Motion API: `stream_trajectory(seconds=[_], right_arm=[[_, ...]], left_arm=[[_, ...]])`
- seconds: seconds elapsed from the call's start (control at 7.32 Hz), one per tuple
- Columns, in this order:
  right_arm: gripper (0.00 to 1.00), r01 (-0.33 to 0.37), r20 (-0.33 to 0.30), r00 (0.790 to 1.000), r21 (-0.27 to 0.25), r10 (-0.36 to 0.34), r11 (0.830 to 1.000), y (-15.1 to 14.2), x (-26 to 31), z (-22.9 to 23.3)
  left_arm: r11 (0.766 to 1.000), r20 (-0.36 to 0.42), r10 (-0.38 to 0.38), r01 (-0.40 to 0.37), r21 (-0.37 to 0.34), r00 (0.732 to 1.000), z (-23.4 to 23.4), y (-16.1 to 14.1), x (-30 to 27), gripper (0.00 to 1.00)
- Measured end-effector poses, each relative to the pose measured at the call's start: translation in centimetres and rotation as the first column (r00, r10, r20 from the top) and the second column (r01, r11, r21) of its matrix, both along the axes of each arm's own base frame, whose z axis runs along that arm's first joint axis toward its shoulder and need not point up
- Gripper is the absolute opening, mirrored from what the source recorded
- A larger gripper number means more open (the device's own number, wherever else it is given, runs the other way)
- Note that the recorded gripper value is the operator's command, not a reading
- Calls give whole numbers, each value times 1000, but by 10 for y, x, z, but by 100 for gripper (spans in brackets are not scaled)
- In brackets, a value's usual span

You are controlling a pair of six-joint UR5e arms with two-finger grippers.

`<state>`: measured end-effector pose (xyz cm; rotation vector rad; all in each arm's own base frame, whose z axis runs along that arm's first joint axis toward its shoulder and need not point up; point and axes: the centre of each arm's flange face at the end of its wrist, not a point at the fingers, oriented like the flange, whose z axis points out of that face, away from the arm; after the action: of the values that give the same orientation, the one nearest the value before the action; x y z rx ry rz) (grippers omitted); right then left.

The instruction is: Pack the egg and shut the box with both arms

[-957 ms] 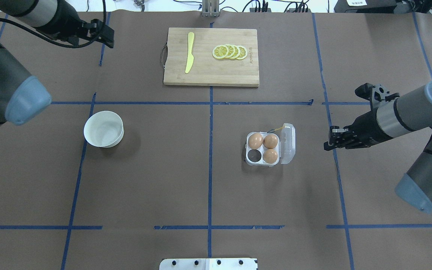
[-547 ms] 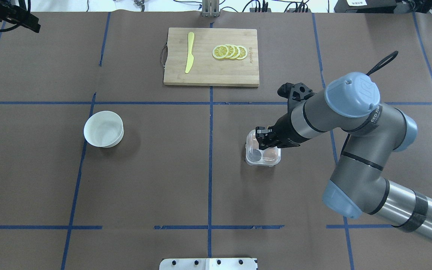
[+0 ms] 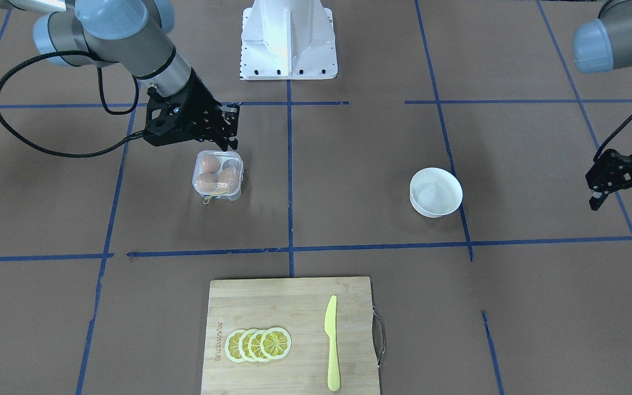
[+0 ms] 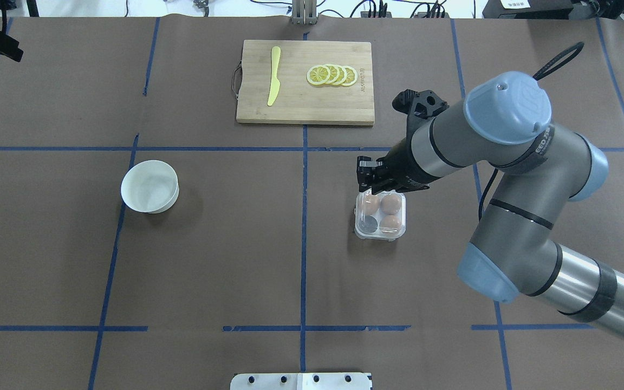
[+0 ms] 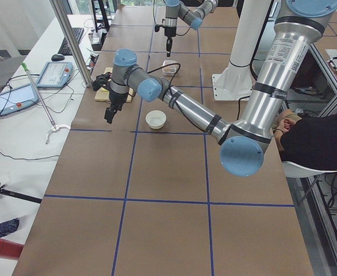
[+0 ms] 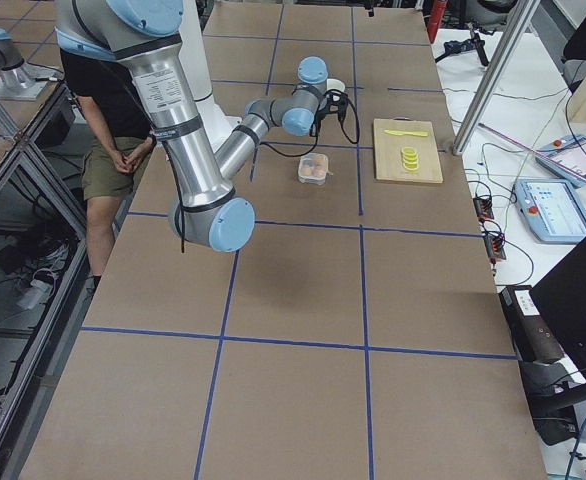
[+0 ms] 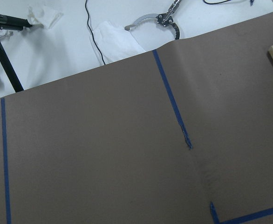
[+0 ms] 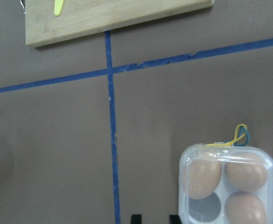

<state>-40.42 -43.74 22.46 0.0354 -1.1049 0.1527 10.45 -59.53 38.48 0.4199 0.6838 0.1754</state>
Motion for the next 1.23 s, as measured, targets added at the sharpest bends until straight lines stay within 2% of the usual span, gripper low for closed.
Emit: stream_trajectory(seconds=[0.14,0.27,0.55,0.68,0.82,0.96,1.09,1.23], right_arm=[[100,-32,-53,998,-25,30,999,-19,33,3],[100,-41,-104,994,-23,38,999,-42,77,13],[100,42,-230,973,49,-29,998,-60,170,83],[100,110,-298,951,93,-77,990,-58,227,138],[100,175,-341,932,113,-127,978,-58,300,200],[100,212,-347,924,112,-162,971,-55,370,254],[100,214,-339,925,93,-172,972,-41,423,298],[100,205,-336,926,68,-171,976,-26,449,326]], left_arm=[[1000,13,30,-30,-3,999,22,4,-19,100],[999,34,48,-48,0,998,43,7,-43,100],[997,89,74,-75,11,993,80,15,-100,100],[996,105,89,-90,6,991,94,21,-130,100],[995,100,97,-96,-21,990,104,27,-155,100],[994,90,95,-90,-62,991,112,33,-170,100],[991,78,90,-81,-107,993,131,46,-180,100],[987,66,87,-77,-140,994,156,61,-183,100]])
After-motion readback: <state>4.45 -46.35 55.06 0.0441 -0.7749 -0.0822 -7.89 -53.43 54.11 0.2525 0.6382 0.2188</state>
